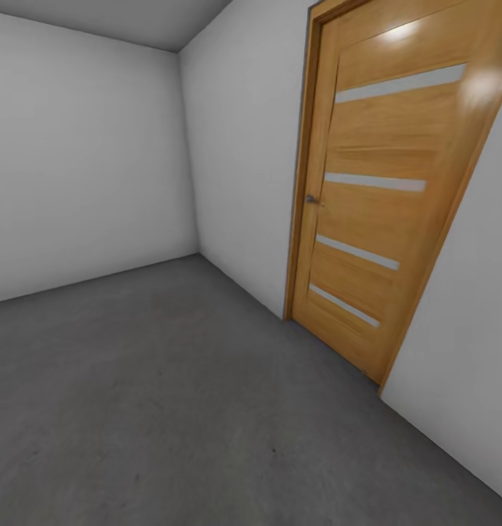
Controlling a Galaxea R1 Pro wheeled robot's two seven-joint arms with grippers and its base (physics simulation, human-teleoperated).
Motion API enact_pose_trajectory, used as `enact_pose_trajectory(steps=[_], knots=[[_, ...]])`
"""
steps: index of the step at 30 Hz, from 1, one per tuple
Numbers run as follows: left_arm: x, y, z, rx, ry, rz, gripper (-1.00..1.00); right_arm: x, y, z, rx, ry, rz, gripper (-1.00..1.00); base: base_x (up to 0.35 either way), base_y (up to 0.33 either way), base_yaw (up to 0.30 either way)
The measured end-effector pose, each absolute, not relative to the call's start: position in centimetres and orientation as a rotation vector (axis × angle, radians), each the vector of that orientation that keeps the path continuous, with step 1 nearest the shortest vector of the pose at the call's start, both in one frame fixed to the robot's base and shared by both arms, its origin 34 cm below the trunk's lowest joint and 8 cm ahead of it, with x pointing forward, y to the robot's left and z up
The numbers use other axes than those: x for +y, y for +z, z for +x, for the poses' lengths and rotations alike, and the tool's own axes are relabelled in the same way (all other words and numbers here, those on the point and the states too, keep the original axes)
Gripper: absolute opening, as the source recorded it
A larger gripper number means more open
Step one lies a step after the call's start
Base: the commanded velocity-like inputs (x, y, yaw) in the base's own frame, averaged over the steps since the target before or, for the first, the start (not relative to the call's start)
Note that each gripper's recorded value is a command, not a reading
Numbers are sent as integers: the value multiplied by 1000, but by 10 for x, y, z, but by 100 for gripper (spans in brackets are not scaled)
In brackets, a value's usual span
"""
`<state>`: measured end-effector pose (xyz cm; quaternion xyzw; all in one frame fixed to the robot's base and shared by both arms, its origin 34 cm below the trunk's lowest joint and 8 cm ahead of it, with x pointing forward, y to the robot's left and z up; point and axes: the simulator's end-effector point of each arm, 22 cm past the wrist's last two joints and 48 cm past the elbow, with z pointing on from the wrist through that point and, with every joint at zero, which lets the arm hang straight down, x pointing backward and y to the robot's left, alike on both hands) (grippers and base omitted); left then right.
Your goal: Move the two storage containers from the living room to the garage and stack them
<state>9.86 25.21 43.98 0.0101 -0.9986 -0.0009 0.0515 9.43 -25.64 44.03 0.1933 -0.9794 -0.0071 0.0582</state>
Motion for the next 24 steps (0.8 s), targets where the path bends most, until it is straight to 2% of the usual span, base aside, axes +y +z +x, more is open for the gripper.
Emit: enact_pose_trajectory(steps=[24], knots=[[251,440,98,-3038,1,17,100,-257,440,94,-2968,-21,582,100,324,0,0]])
